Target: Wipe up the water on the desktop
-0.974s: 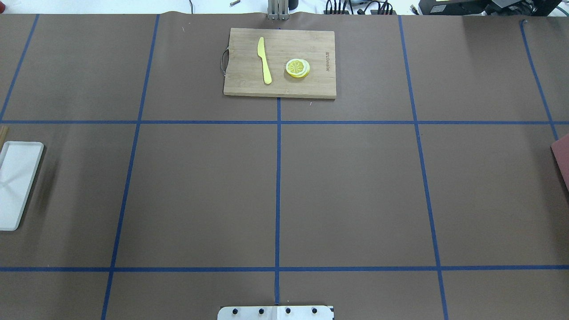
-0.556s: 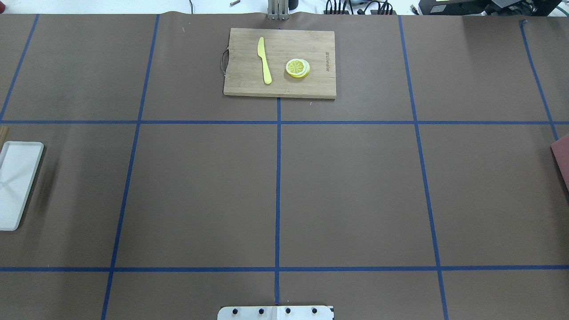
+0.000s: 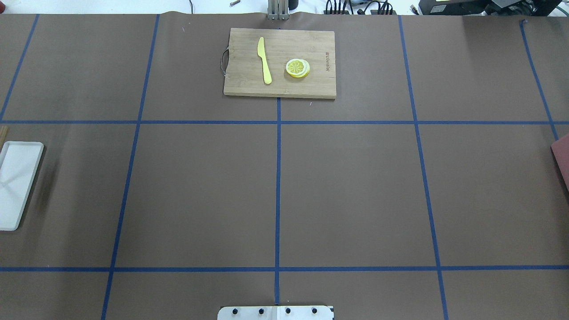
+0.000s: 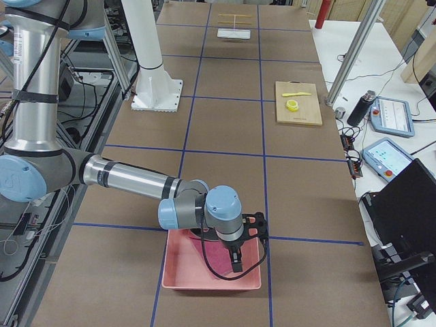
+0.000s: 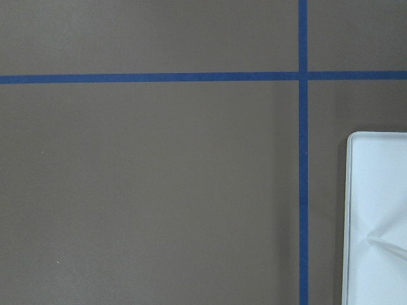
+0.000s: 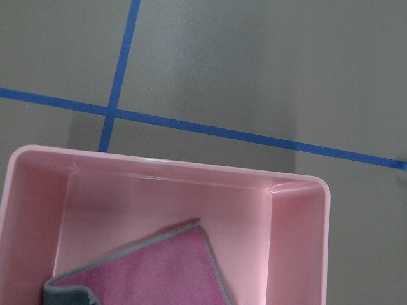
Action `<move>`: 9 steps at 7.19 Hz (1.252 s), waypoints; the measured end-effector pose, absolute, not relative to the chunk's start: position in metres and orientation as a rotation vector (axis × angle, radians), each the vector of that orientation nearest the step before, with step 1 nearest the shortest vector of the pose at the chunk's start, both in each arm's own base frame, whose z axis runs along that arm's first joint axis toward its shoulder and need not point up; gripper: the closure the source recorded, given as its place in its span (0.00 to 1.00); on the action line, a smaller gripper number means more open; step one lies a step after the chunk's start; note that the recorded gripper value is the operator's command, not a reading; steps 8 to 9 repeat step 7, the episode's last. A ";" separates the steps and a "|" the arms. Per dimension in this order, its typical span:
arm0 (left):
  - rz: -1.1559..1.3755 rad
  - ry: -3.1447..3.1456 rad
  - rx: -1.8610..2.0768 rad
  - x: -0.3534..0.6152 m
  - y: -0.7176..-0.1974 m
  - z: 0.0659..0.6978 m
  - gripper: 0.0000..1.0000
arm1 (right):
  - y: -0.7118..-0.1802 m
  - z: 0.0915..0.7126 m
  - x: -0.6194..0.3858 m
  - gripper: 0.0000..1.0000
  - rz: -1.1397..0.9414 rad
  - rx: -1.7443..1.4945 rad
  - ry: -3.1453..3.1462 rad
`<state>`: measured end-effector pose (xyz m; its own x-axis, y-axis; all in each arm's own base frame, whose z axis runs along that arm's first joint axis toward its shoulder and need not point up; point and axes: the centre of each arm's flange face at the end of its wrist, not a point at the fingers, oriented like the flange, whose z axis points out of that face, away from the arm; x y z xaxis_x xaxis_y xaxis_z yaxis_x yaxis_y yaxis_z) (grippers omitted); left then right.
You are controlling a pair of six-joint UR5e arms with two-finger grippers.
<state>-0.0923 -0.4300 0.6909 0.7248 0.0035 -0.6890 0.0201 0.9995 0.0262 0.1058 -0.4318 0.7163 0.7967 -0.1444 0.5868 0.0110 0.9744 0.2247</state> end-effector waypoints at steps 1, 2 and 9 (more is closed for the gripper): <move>-0.009 0.760 0.032 -0.092 -0.430 0.691 0.01 | -0.431 0.717 0.106 0.00 -0.084 0.214 -0.645; -0.010 0.760 0.031 -0.092 -0.430 0.692 0.01 | -0.431 0.717 0.106 0.00 -0.083 0.214 -0.644; -0.016 0.761 0.023 -0.092 -0.430 0.693 0.01 | -0.430 0.718 0.106 0.00 -0.083 0.212 -0.643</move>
